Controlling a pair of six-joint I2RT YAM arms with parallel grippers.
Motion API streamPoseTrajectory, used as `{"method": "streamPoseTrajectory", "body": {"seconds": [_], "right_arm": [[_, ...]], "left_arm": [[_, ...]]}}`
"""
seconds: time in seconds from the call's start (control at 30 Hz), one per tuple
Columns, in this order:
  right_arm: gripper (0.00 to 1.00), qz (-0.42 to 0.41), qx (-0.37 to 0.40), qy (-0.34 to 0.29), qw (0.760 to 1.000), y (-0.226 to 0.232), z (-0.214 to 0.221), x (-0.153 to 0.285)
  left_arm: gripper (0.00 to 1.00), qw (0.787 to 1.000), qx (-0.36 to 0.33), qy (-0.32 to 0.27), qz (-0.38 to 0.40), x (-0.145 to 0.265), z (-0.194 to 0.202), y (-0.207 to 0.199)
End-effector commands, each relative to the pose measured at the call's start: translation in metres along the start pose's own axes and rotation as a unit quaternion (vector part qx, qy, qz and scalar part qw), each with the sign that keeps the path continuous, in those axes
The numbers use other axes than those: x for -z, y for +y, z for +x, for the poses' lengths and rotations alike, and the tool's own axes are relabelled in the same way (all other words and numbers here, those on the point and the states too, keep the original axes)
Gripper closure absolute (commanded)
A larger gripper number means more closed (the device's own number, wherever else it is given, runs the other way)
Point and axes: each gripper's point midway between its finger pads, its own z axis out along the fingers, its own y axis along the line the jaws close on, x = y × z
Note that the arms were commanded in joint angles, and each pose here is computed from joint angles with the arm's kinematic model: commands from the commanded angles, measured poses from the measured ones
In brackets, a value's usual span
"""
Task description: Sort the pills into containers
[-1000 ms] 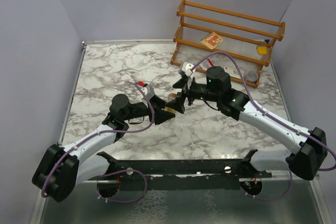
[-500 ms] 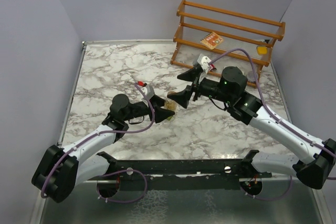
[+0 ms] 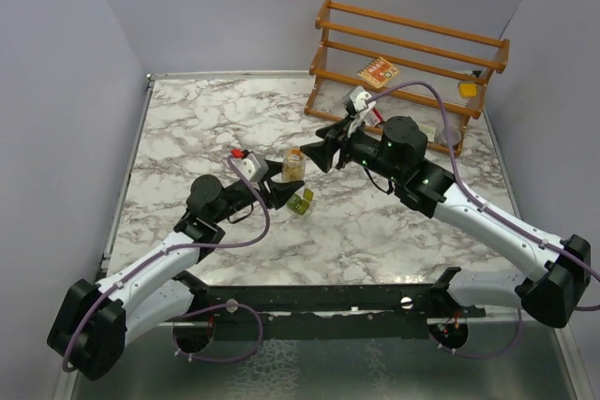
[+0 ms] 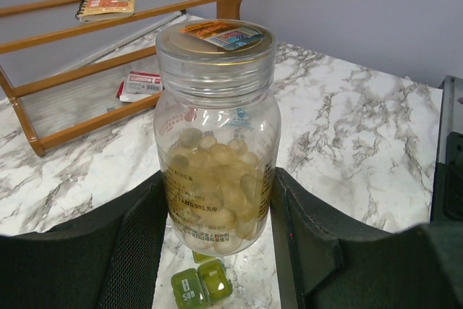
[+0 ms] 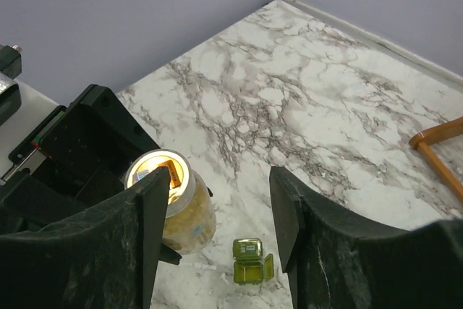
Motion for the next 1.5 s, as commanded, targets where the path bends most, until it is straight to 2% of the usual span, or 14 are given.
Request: {"method": "streamPoseTrajectory", "body": {"seconds": [0.0,0.67,0.93,1.3,1.37,1.47], "right_arm": [[0.44,0.002,0.011,-0.028,1.000,0.004,-0.018,-0.010],[0.43,-0.054,-0.005,-0.011,0.998,0.037,0.007,-0.026],[0.48,-0.053,-0.012,0.000,0.999,0.037,0.019,-0.029],[0.49,-0.052,-0.017,0.013,0.998,0.037,0.032,-0.028],[0.54,-0.054,-0.017,0.012,0.998,0.038,0.032,-0.028],[0.55,-0.058,-0.017,0.014,0.998,0.039,0.033,-0.028]], "left_arm": [[1.00,1.000,-0.019,-0.007,-0.018,-0.005,-0.003,0.007],[1.00,0.999,-0.015,0.000,-0.030,-0.011,0.000,0.013],[1.00,0.999,-0.016,-0.007,-0.029,-0.009,-0.004,0.011],[1.00,0.999,-0.016,-0.019,-0.026,-0.006,-0.012,0.007],[1.00,0.999,-0.016,-0.019,-0.026,-0.006,-0.012,0.007],[1.00,0.999,-0.015,-0.019,-0.028,-0.006,-0.011,0.008]]}}
